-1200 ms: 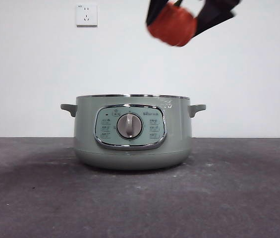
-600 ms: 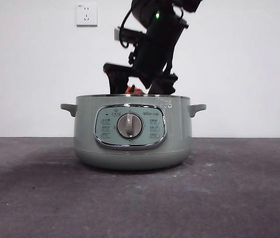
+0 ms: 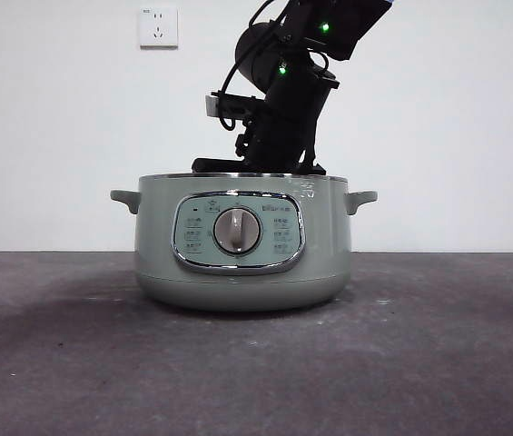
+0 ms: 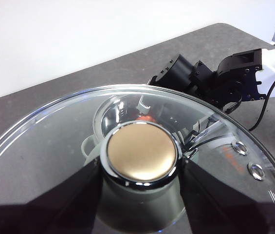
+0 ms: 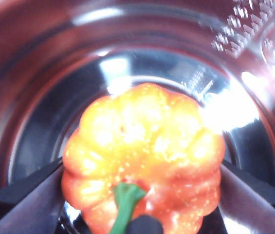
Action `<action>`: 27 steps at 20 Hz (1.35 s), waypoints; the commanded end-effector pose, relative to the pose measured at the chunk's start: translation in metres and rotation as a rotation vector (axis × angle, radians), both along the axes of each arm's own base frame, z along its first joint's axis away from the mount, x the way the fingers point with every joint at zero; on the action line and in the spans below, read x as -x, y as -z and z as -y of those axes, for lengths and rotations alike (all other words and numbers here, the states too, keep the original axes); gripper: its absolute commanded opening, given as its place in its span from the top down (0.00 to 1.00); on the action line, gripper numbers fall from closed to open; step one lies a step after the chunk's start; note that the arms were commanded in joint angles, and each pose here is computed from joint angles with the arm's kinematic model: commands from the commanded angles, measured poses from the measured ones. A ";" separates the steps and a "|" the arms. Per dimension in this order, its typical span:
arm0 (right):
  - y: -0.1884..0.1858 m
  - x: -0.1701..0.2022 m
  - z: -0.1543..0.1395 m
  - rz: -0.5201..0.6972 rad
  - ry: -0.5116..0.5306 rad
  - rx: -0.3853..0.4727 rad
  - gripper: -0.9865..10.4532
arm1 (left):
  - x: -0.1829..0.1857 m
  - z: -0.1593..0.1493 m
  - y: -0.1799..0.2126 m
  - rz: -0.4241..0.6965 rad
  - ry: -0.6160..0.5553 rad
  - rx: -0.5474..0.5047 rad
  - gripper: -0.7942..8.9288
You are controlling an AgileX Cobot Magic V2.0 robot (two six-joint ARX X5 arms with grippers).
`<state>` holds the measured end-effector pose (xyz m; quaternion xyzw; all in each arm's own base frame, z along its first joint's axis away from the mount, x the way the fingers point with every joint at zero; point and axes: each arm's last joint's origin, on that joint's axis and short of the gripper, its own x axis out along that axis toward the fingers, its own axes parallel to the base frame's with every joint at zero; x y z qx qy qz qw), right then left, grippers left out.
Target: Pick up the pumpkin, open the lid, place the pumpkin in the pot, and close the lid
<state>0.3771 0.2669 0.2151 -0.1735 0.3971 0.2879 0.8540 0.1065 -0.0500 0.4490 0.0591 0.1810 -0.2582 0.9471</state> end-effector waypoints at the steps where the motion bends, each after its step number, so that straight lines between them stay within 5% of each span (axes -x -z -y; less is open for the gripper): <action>1: 0.007 0.001 -0.003 -0.023 -0.008 0.009 0.49 | 0.004 -0.002 -0.007 0.060 0.007 0.020 0.93; 3: 0.007 0.001 -0.003 -0.026 0.001 0.002 0.40 | 0.004 -0.002 -0.007 0.060 0.007 0.020 0.93; 7: -0.010 0.004 -0.002 -0.001 0.013 -0.029 0.38 | 0.004 -0.002 -0.007 0.059 0.007 0.019 0.93; 11: -0.081 0.027 0.019 0.134 0.089 -0.071 0.39 | -0.001 0.000 -0.006 0.053 0.009 0.012 0.93; 19: -0.245 0.162 0.130 0.387 0.238 -0.238 0.39 | -0.082 0.042 0.013 0.001 0.116 -0.005 0.93; 27: -0.270 0.246 0.177 0.285 0.111 -0.389 0.39 | -0.159 0.082 0.051 -0.008 0.156 -0.026 0.93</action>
